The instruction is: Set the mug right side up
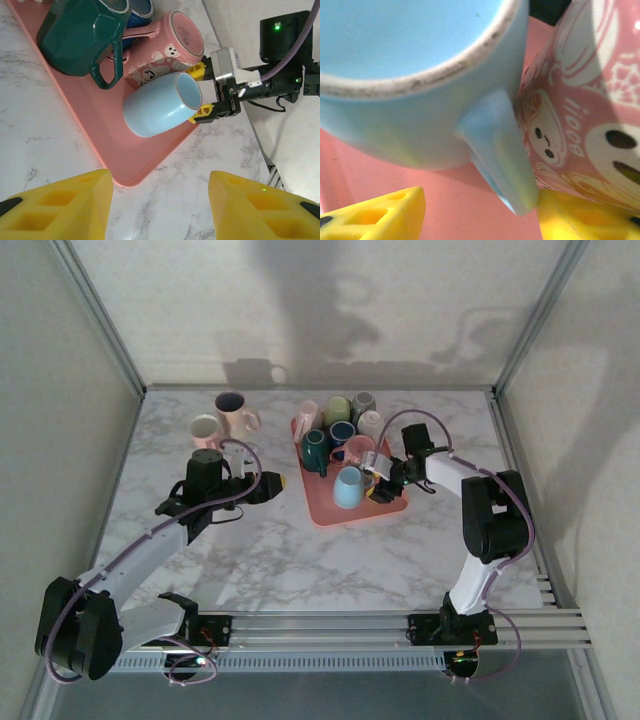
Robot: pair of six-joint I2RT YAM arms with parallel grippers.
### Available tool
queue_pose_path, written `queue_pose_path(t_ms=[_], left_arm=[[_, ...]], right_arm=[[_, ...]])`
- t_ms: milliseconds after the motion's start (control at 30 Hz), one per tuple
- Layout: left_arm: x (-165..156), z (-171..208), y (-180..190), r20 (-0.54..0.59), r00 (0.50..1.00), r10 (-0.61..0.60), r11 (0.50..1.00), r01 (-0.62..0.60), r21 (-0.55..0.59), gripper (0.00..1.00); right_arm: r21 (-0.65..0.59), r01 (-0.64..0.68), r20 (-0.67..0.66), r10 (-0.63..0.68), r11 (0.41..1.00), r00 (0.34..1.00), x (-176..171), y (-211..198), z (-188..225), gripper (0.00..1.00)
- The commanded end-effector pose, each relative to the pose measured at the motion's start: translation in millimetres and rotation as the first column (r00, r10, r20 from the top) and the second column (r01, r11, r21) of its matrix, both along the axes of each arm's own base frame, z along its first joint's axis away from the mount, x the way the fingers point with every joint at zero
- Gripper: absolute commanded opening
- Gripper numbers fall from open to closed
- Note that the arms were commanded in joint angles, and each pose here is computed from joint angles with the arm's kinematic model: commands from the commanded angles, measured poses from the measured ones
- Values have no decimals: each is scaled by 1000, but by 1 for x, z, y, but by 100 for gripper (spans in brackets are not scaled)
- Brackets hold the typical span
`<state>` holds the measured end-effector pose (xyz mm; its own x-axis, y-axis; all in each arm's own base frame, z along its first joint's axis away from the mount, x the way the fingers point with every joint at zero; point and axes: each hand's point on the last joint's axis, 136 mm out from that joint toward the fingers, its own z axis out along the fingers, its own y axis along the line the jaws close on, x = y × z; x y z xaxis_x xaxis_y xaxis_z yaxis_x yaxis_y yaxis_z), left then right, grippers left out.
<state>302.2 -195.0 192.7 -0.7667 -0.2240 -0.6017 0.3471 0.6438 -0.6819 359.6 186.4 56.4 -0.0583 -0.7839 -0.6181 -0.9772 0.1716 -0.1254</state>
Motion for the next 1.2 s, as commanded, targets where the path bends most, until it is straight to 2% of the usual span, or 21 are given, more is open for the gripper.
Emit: queue_pose_path(t_ms=[0,333,433,567,800,900,1167], left_arm=[[0,11,-7,42,998,-36,999,37,-15,53],[0,12,-8,42,998,-40,999,40,-14,53],[0,13,-9,40,998,-44,999,45,-14,53],[1,12,-8,39,998,-42,999,43,-13,53],[-1,10,-7,40,998,-38,999,38,-15,53],[-1,10,-7,39,999,-37,999,38,-19,53],[-3,12,-6,47,998,-35,999,35,-14,52]], right_arm=[[14,-42,-13,42,999,999,-20,8,8,60],[3,0,-79,0,1000,997,-53,11,22,54],[19,86,-93,-84,996,992,-48,10,28,51],[1,136,-90,-136,991,987,-39,8,27,51],[-57,74,-101,-80,996,992,-37,14,22,49],[-84,42,-103,-51,996,993,-36,18,18,44],[-173,-41,-94,24,984,995,-39,27,6,41]])
